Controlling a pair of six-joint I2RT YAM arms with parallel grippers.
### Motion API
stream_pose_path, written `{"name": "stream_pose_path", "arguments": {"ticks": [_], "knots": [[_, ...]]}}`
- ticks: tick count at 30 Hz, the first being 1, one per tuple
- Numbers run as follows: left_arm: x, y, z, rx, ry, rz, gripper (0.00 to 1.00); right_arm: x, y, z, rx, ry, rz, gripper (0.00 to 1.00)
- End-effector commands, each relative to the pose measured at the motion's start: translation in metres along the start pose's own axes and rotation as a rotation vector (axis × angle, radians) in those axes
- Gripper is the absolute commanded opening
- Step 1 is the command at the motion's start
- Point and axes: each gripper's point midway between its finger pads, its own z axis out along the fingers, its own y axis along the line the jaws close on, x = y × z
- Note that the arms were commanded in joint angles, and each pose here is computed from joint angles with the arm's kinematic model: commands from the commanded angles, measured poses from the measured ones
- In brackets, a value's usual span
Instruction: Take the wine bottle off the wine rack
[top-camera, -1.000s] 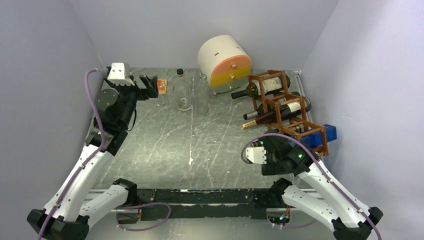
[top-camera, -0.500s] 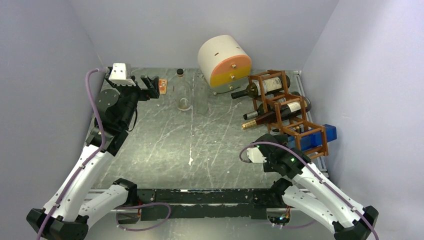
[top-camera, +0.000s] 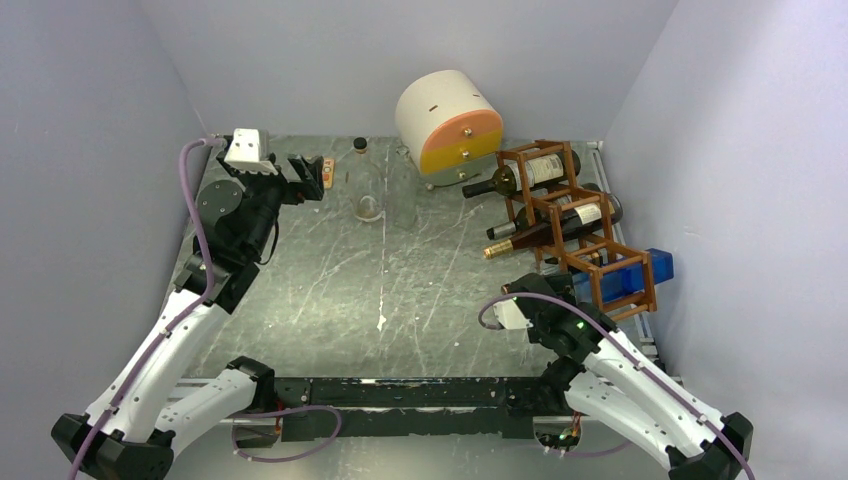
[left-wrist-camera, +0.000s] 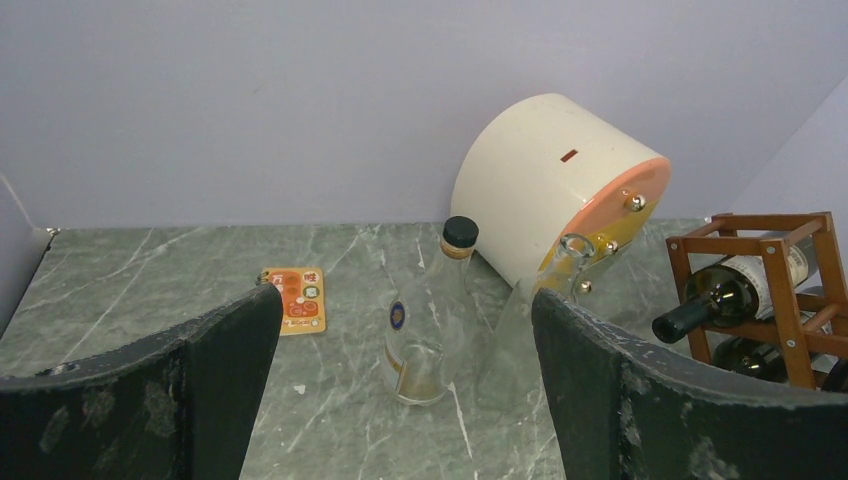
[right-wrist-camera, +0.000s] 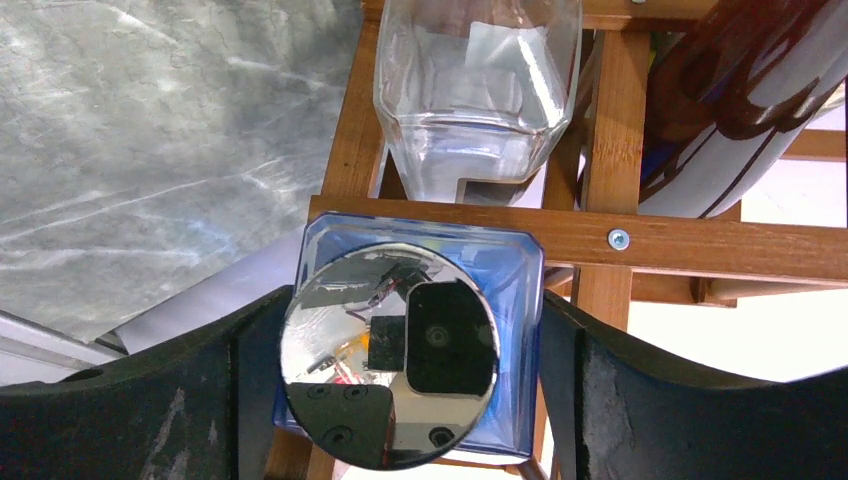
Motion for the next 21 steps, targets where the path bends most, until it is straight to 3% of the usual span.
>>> {"name": "stream_pose_path", "arguments": {"ticks": [1,11,21], "knots": [[-0.008,0.000,-0.002,-0.006,-0.032,0.011,0.98,0.003,-0.004,0.000,0.022,0.018,-0.018,0.80],[-0.006,-0.001,-0.002,-0.009,-0.029,0.020,0.98,-0.001,0.002,-0.003,-0.016,-0.020,-0.040,0.46],[-0.002,-0.002,0.000,-0.004,-0.016,0.022,0.98,-0.010,0.000,-0.007,-0.021,-0.094,-0.002,0.30]]}}
